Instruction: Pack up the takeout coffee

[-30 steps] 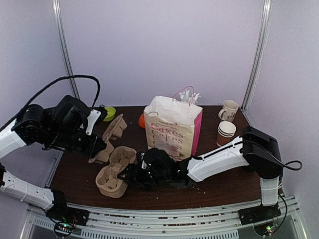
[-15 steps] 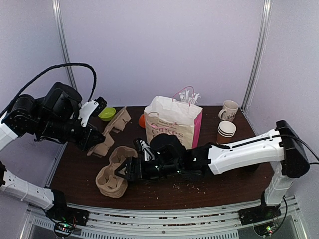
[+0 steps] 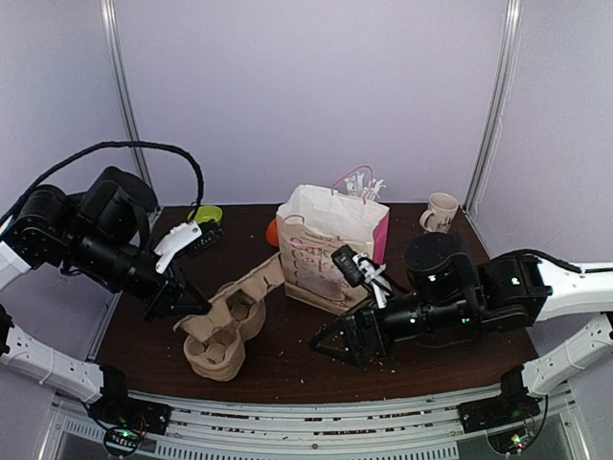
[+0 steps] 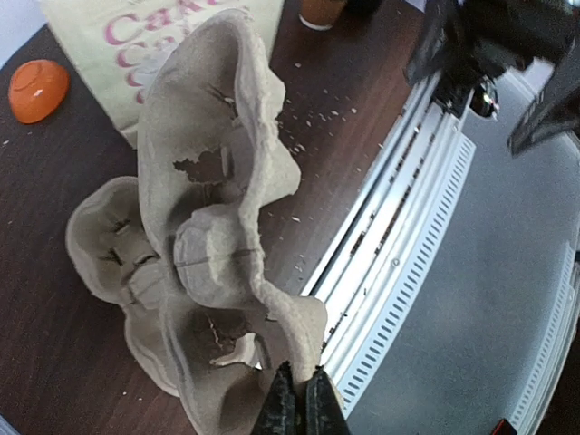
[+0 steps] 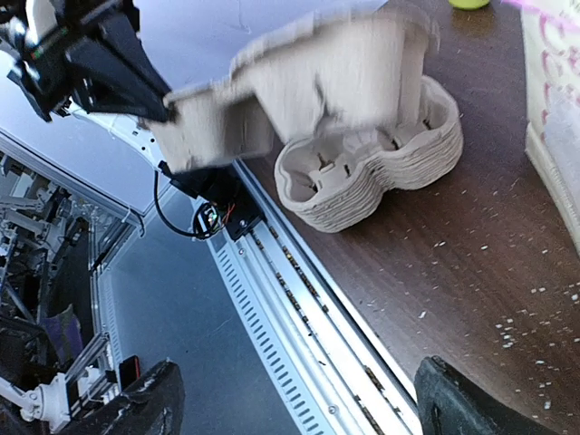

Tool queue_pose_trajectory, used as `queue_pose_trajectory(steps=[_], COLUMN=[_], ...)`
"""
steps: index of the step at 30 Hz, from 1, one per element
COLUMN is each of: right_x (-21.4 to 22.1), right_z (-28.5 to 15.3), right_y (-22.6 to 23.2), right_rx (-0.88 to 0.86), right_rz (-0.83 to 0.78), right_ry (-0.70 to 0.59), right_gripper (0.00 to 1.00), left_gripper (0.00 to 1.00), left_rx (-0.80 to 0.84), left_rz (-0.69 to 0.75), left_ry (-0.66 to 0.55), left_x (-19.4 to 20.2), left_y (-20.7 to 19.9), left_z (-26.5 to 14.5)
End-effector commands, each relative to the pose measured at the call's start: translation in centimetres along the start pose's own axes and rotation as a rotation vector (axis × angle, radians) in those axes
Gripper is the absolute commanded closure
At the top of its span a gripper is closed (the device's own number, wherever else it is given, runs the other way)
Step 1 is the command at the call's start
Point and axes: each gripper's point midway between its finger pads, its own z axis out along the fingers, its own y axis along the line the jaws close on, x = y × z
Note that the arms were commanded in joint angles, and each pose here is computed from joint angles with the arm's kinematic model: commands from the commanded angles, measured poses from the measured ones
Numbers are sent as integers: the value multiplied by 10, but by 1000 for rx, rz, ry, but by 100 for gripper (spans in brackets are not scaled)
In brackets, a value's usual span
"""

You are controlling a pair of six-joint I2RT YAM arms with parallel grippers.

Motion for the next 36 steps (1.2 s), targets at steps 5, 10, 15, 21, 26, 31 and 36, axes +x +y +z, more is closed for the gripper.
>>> queue_pose_trajectory(steps=[5, 10, 15, 21, 26, 31, 36], right_x=[-50, -74, -81, -77, -68, -68, -69], right_z=[-80, -117, -145, -146, -130, -125, -127], right_y=[-21, -38, -57, -67, -73, -73, -71], right_rx=[203, 303, 360, 377, 399, 397, 390], right_rz=[-123, -73, -4, 21, 11, 4, 5], right_ry=[-216, -390, -538, -571, -528, -525, -532], right_gripper=[9, 8, 8, 8, 8, 7, 7], left_gripper=[100, 100, 100, 100, 100, 68, 27], left_rx=[136, 58, 33, -53, -136, -195, -235], left_rz=[193, 250, 354, 439, 503, 512, 468], left_ry=[56, 108, 90, 81, 116, 141, 138], left_x=[-8, -10, -3, -2, 8, 12, 13], left_y=[-77, -76, -80, -79, -71, -62, -52], left_z=[61, 113, 164, 212, 247, 260, 242])
